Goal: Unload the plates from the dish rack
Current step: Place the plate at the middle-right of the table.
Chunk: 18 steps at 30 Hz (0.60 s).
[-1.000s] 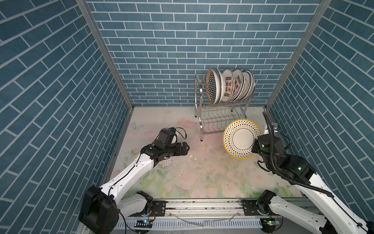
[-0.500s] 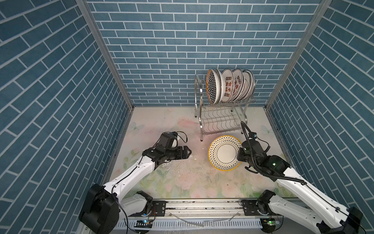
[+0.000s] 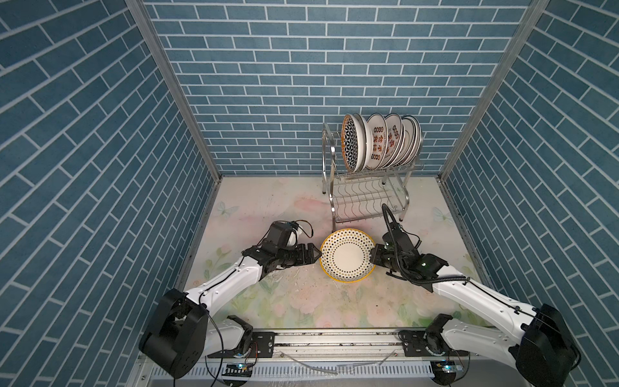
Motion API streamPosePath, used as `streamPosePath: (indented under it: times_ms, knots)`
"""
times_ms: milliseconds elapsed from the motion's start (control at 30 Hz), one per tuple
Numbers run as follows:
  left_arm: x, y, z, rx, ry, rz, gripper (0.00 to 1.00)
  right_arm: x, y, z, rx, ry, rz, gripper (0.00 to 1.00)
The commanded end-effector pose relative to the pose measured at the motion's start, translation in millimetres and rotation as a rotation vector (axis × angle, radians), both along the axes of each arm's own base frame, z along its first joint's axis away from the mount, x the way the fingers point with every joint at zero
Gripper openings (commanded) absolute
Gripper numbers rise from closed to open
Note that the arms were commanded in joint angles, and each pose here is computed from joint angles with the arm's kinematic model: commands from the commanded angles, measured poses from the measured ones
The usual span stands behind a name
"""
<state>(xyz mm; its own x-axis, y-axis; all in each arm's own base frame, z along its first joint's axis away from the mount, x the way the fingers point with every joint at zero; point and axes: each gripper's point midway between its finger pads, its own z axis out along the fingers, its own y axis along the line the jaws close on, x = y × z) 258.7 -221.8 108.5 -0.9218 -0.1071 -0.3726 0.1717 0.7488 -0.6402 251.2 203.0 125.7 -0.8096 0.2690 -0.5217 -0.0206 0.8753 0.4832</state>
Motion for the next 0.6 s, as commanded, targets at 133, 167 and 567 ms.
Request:
streamPosePath:
  times_ms: [133, 167, 567]
  knots:
    - [3, -9, -7, -0.036, 0.010, -0.006, 0.83, 15, 37, 28, 0.256, -0.042, -0.002, 0.00]
    - [3, -9, -7, -0.036, 0.011, -0.007, 0.81, 15, 39, 28, 0.262, -0.044, 0.002, 0.00]
    - [0, -8, -20, -0.040, 0.059, 0.011, 0.55, 16, 56, 20, 0.276, -0.093, 0.057, 0.00]
